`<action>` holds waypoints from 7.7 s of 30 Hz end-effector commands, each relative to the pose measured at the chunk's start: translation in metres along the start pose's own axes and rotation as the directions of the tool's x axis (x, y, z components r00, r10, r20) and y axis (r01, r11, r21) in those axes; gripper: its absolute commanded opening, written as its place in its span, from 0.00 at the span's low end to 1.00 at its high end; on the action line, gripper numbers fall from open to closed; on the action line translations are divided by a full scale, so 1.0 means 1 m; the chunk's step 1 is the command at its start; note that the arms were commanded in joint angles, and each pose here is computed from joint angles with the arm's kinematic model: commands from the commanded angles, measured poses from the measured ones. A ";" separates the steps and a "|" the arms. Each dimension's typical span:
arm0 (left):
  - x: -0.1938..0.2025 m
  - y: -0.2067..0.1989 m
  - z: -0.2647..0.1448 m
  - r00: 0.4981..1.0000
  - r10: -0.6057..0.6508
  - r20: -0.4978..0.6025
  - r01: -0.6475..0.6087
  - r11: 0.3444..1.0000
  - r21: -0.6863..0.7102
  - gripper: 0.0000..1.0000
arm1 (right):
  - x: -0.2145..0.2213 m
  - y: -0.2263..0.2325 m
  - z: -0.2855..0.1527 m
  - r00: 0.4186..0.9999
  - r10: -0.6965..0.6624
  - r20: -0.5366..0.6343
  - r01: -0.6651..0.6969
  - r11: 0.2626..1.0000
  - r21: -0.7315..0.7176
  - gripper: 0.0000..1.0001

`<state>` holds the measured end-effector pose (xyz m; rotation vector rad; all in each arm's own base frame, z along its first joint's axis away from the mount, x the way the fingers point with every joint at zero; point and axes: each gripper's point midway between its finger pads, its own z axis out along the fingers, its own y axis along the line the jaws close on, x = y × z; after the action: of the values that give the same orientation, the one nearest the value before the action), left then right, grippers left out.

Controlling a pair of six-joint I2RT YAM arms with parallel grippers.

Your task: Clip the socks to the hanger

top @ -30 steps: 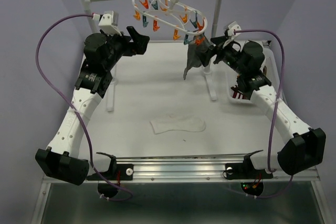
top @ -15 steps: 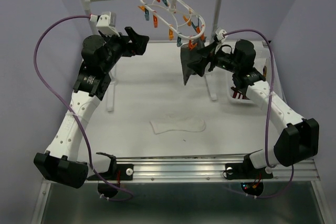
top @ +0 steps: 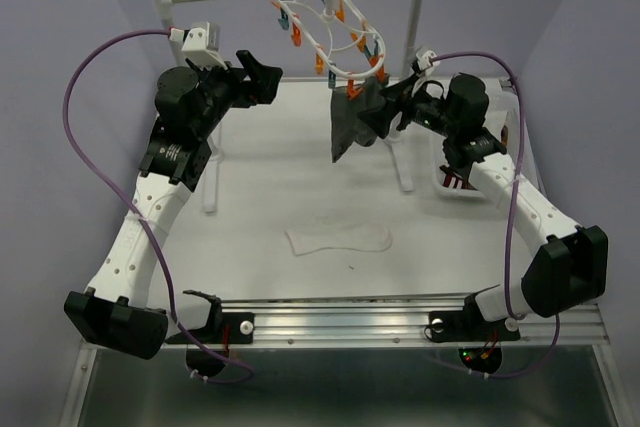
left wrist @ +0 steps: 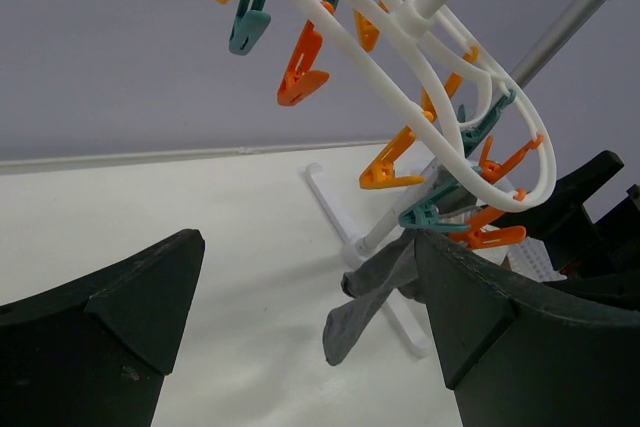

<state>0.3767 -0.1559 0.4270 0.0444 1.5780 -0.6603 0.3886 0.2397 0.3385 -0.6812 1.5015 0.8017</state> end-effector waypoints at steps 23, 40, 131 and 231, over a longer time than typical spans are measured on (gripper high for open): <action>-0.028 0.003 -0.009 0.993 0.090 0.073 -0.087 0.995 -0.044 0.99 | -0.066 -0.038 -0.038 0.983 -0.076 0.170 0.012 0.938 0.346 1.00; -0.035 0.020 -0.024 0.992 0.087 0.091 -0.071 0.985 -0.159 0.99 | -0.044 0.149 0.053 0.970 -0.240 -0.027 0.223 0.933 -0.283 1.00; -0.020 -0.008 -0.019 0.820 0.555 0.143 -0.540 0.664 0.518 0.99 | -0.062 -0.057 0.019 0.975 -0.220 0.027 0.191 0.896 0.400 1.00; -0.022 -0.001 0.054 0.851 0.443 0.283 -0.519 0.621 0.587 0.99 | -0.091 -0.130 -0.013 0.948 -0.280 0.154 0.100 0.719 0.688 0.23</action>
<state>0.4268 -0.1710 0.4189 0.9044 1.1563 -0.7512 0.4935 0.1502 0.3920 -0.1493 1.4112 0.1095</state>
